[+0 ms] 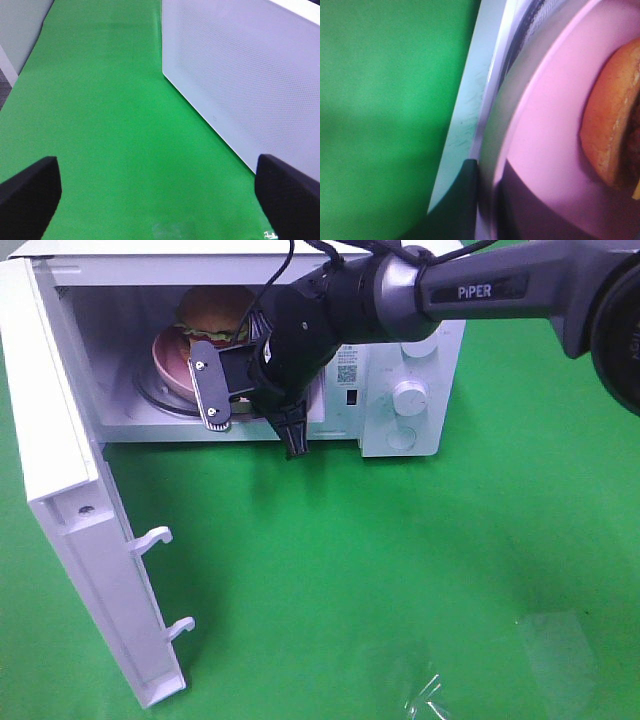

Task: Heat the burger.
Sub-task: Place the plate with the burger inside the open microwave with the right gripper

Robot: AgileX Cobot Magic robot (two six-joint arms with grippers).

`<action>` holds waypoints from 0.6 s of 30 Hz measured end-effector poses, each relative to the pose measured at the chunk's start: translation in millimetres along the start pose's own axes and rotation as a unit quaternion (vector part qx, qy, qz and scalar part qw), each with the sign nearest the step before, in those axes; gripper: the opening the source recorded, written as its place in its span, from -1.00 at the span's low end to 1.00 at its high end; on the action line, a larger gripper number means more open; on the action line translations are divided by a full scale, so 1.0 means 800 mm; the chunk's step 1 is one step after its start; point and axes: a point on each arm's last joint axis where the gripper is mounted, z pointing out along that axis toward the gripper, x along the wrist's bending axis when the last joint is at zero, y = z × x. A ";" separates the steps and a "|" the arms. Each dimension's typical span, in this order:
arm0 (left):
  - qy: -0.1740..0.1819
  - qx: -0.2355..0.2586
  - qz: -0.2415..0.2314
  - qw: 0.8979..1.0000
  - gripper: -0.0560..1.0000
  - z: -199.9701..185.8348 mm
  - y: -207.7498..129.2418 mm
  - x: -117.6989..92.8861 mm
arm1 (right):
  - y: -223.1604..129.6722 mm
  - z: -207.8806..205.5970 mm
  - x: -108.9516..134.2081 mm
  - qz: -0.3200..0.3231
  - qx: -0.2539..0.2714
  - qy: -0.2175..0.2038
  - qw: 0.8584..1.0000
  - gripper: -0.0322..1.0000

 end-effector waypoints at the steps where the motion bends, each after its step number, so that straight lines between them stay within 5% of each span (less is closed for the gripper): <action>1: 0.000 0.000 0.000 1.000 0.95 0.000 0.000 0.000 | 0.000 0.000 0.000 0.000 0.000 0.000 1.000 -0.84; 18: 0.000 0.000 0.000 1.000 0.95 0.000 0.000 0.000 | -0.001 0.012 -0.001 -0.030 -0.001 -0.005 1.000 -0.84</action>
